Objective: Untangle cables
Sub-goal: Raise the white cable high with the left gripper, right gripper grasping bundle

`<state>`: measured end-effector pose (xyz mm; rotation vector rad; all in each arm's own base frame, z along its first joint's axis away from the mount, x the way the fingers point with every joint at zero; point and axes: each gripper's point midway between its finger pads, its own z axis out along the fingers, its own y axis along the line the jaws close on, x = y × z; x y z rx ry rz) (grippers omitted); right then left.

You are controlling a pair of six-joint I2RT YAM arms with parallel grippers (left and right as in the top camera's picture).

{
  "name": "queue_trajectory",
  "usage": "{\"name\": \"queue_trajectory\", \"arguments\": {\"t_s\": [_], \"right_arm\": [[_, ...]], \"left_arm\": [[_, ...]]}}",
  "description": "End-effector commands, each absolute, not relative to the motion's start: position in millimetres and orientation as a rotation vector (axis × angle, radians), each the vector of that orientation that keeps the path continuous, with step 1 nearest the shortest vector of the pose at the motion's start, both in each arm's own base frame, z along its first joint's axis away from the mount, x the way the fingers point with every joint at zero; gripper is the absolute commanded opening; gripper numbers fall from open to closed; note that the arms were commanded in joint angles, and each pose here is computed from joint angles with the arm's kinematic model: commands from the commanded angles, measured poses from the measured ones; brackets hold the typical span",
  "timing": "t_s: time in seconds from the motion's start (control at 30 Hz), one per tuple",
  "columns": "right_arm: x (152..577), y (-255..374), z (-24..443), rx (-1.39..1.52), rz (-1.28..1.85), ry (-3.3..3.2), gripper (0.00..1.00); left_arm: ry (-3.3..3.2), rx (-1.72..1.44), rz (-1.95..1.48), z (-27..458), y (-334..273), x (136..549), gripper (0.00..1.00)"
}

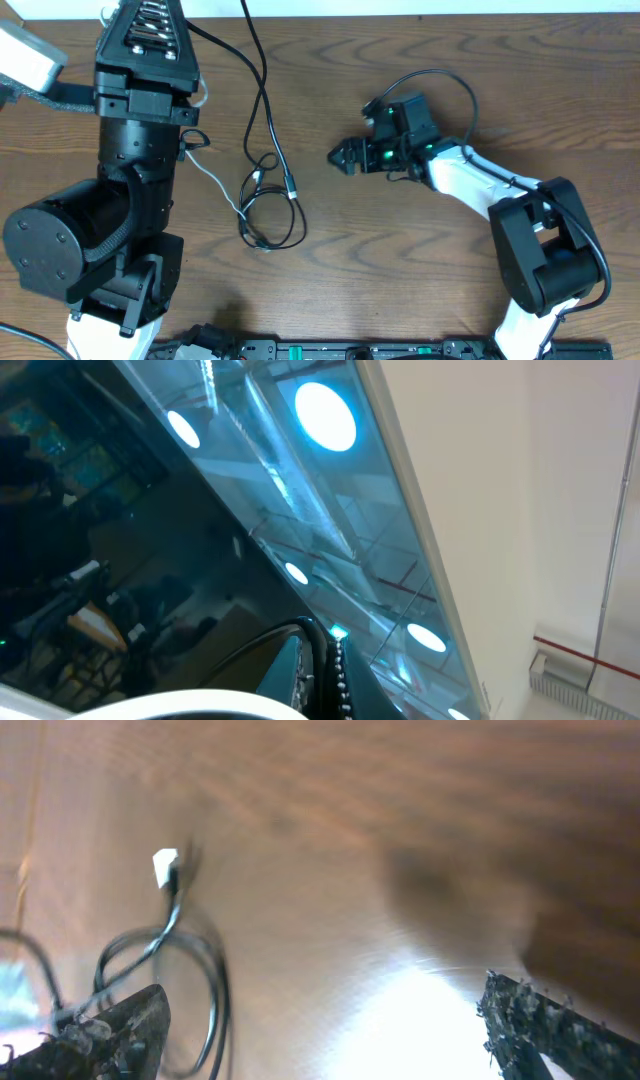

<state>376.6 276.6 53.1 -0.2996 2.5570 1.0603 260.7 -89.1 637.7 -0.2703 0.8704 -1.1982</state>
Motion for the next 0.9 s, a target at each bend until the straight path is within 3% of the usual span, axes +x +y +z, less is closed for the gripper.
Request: {"name": "queue_trajectory", "arguments": {"t_s": [0.0,0.27,0.53,0.63,0.87], "right_arm": [[342,309,49,-0.490,1.183,2.564,0.95],[294,348,9,-0.480,1.190,2.740,0.88],[278,358,-44,-0.218,1.009,2.907,0.63],[285,351,-52,-0.117,0.919,2.915,0.50],[293,339,-54,-0.062,0.871,2.934,0.42]], "left_arm": [[0.820,-0.287,-1.186,647,-80,253,0.07],[0.808,-0.307,-1.177,648,-76,253,0.08],[0.873,-0.337,-1.159,635,-78,264,0.07],[1.050,-0.371,-1.082,600,-85,288,0.07],[1.505,-0.268,-0.714,497,-98,326,0.07]]}}
